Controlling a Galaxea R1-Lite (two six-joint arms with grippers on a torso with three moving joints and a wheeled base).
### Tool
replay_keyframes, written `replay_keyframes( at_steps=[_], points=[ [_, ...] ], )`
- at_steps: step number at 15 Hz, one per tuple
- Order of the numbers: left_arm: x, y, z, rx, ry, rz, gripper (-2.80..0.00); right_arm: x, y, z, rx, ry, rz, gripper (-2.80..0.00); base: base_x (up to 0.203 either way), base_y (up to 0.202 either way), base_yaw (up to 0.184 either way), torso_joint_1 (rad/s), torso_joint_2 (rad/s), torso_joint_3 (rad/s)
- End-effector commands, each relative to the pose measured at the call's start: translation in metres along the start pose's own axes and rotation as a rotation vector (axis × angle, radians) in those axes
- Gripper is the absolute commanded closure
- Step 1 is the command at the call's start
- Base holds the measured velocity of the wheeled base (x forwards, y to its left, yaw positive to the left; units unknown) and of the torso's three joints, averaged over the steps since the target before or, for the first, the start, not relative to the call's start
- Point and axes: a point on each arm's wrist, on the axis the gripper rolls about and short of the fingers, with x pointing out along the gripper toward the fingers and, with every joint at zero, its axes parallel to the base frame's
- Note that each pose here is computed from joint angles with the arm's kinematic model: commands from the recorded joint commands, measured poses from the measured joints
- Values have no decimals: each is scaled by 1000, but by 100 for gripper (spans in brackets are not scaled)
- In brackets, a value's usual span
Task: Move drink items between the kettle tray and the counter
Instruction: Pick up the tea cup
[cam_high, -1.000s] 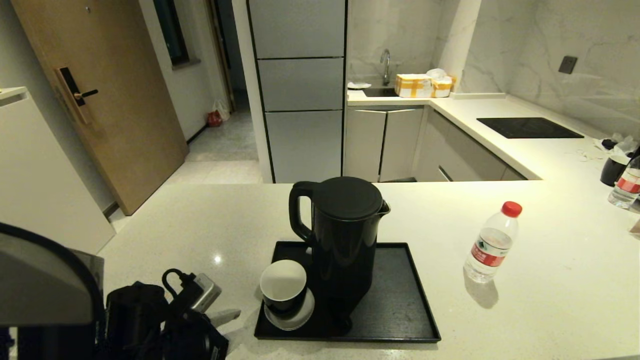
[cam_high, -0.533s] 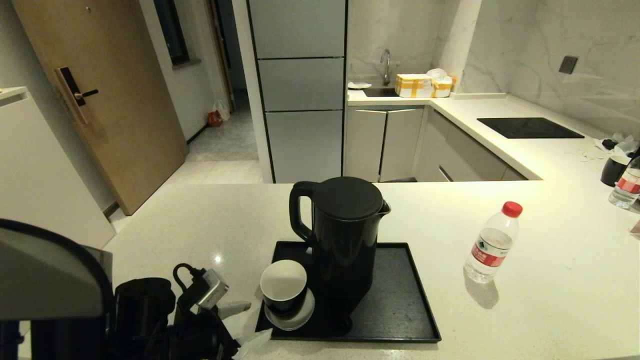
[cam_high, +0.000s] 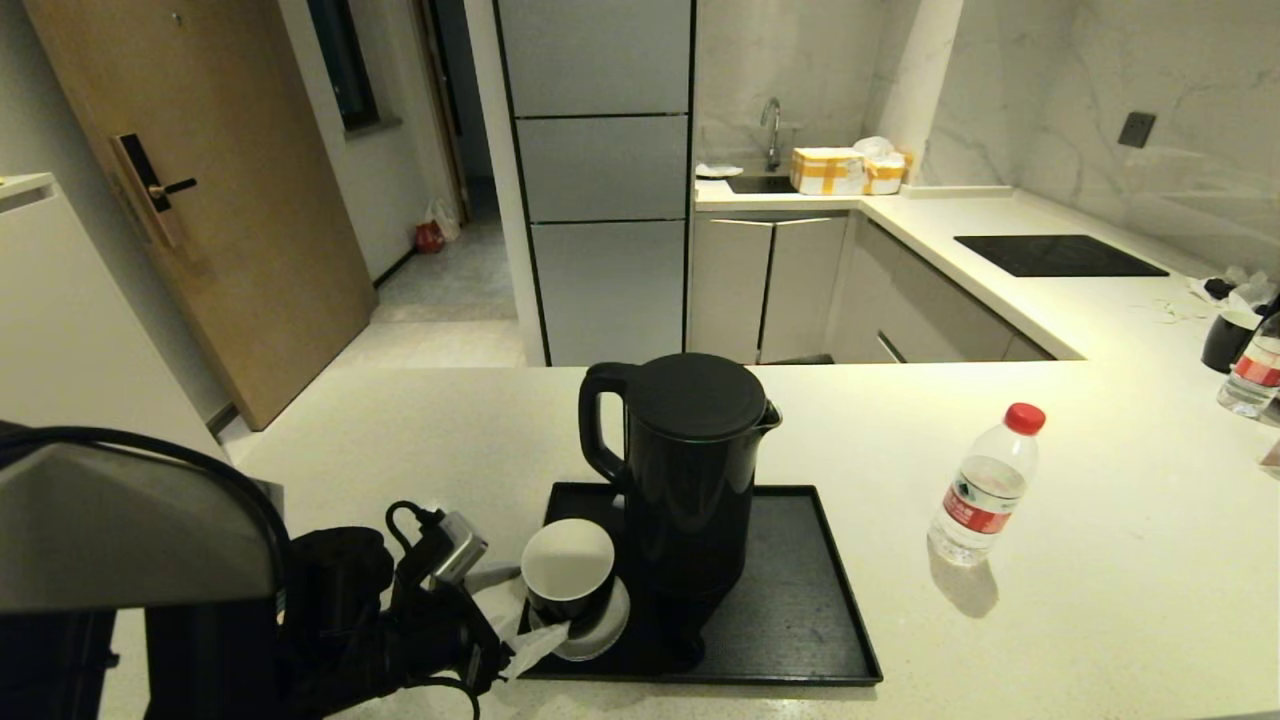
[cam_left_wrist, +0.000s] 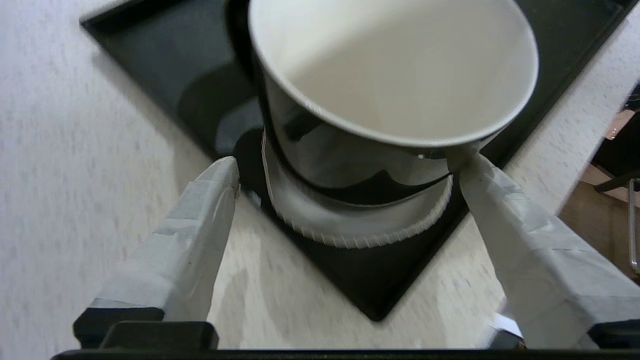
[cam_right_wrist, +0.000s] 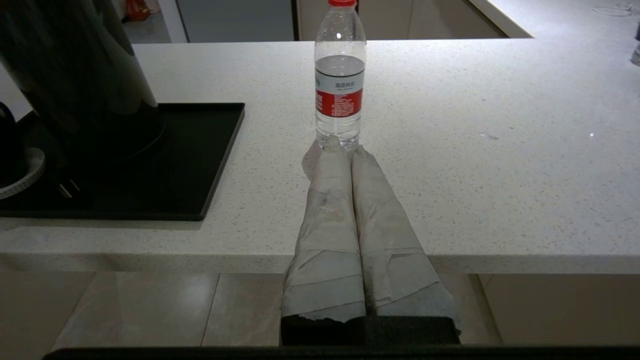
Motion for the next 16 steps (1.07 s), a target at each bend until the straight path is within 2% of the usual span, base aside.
replay_keyframes(
  at_steps=[1, 9, 16],
  points=[
    [6, 2, 0, 13, -14, -11, -280, 0, 0, 0, -1, 1, 0, 0, 0, 0, 0, 0, 0, 0],
    [21, -9, 1, 83, -22, -97, -280, 0, 0, 0, -1, 1, 2, 0, 0, 0, 0, 0, 0, 0],
    [35, -3, -3, 119, -27, -98, -280, 0, 0, 0, -1, 1, 3, 0, 0, 0, 0, 0, 0, 0]
  ],
)
